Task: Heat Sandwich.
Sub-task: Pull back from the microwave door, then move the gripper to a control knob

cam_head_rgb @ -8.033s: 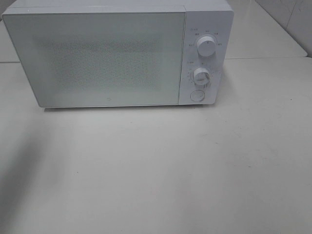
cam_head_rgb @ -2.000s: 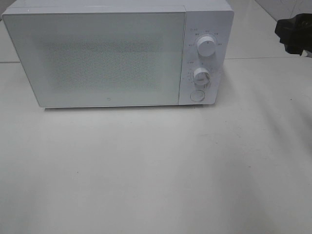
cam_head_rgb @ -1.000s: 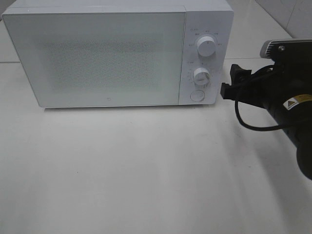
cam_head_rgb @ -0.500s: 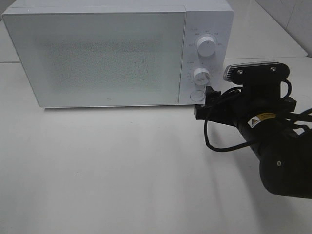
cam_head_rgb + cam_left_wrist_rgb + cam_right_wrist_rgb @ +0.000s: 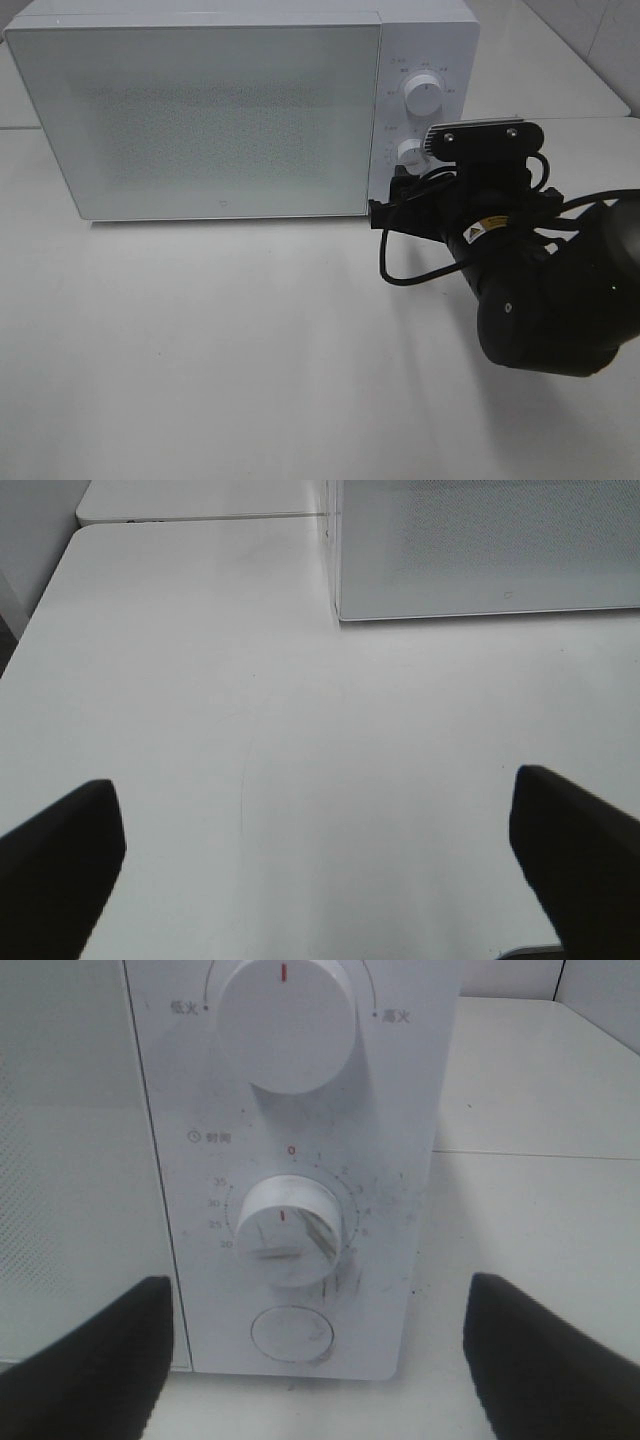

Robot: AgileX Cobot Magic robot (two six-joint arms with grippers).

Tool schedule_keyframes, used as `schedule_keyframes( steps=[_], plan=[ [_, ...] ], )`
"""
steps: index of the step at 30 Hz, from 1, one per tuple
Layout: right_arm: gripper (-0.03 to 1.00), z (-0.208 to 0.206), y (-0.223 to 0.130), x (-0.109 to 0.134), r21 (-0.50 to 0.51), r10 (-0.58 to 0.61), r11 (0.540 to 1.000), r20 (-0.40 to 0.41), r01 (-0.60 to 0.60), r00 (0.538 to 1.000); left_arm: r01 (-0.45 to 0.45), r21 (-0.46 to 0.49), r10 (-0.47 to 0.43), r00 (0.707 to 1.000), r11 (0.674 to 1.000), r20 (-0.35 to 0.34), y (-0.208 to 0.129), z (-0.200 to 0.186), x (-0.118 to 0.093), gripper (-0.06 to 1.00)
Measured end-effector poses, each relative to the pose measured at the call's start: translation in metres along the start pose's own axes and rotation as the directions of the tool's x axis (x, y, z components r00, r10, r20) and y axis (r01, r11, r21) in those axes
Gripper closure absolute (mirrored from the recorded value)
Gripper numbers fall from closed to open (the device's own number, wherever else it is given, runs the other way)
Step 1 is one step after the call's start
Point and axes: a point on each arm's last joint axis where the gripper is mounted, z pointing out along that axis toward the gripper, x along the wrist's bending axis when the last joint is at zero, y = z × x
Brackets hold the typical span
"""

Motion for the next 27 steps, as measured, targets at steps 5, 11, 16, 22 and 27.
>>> schedule_keyframes(
  steps=[5,11,16,22,27],
  plan=[
    [0.20,0.013,0.004,0.004,-0.021,0.010,1.000,0.000,-0.010,1.000,0.000,0.000,0.000,1.000,1.000,0.000,0.000,0.000,0.000,-0.05],
    [0.20,0.028,0.007,0.004,-0.028,0.027,0.999,0.008,-0.026,1.000,-0.001,0.000,0.001,1.000,1.000,-0.001,0.000,0.000,0.000,-0.05],
    [0.20,0.035,0.004,0.006,-0.017,0.024,1.000,-0.002,-0.024,1.000,-0.001,0.000,0.001,1.000,1.000,-0.001,0.000,0.000,0.000,-0.05],
    [0.20,0.044,0.000,0.007,-0.015,0.021,1.000,-0.001,-0.021,1.000,-0.001,0.000,0.001,1.000,1.000,-0.001,0.000,0.000,0.000,-0.05],
    [0.20,0.050,-0.004,0.009,-0.013,0.020,1.000,0.002,-0.020,1.000,-0.001,0.000,0.001,1.000,1.000,-0.001,0.000,0.000,0.000,-0.05]
  ],
)
